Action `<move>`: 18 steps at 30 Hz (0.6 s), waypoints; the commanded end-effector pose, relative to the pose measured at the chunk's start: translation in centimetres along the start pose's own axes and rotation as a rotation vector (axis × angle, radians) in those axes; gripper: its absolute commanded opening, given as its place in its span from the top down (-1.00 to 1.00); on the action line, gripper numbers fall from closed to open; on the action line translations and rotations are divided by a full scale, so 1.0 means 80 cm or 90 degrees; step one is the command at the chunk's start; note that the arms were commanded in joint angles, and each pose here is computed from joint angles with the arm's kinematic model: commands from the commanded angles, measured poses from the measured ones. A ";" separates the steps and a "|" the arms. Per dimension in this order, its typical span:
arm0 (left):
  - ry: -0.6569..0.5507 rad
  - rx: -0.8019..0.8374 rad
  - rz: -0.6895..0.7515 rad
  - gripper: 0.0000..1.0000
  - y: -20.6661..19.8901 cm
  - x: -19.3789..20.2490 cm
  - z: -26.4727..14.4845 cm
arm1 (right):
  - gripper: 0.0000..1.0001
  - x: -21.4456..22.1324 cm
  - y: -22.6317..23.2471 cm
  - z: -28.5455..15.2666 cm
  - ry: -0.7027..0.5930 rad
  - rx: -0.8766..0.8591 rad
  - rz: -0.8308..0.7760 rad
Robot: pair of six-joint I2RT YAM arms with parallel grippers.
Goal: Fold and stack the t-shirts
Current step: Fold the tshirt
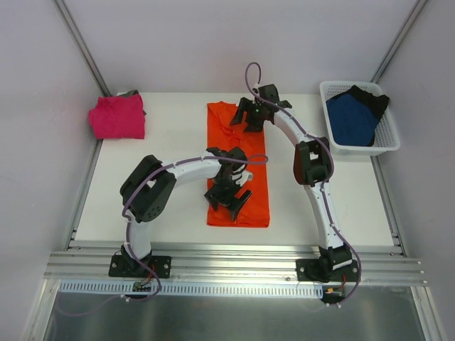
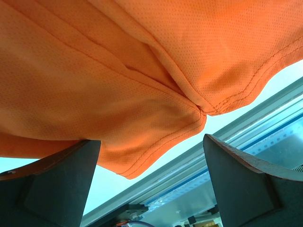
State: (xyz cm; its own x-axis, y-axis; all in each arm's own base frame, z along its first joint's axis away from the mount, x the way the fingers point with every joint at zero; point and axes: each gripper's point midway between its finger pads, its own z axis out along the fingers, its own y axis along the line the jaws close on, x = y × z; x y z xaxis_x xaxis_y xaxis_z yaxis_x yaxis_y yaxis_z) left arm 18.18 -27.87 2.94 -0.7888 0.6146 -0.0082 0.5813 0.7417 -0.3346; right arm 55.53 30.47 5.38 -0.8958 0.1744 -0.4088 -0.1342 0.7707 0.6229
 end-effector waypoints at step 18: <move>-0.311 -0.201 0.004 -0.96 0.077 -0.083 -0.198 | -0.64 -0.024 0.047 -0.233 -0.087 0.041 -0.063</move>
State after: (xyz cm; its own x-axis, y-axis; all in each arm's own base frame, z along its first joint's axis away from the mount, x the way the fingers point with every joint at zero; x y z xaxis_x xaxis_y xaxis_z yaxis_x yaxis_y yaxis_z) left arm 26.02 -26.33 10.34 -0.7490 0.5782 -0.3236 0.6339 0.7674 -0.0962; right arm 51.38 23.88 13.96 -0.8654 0.1678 -0.4721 -0.1416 0.8220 0.5516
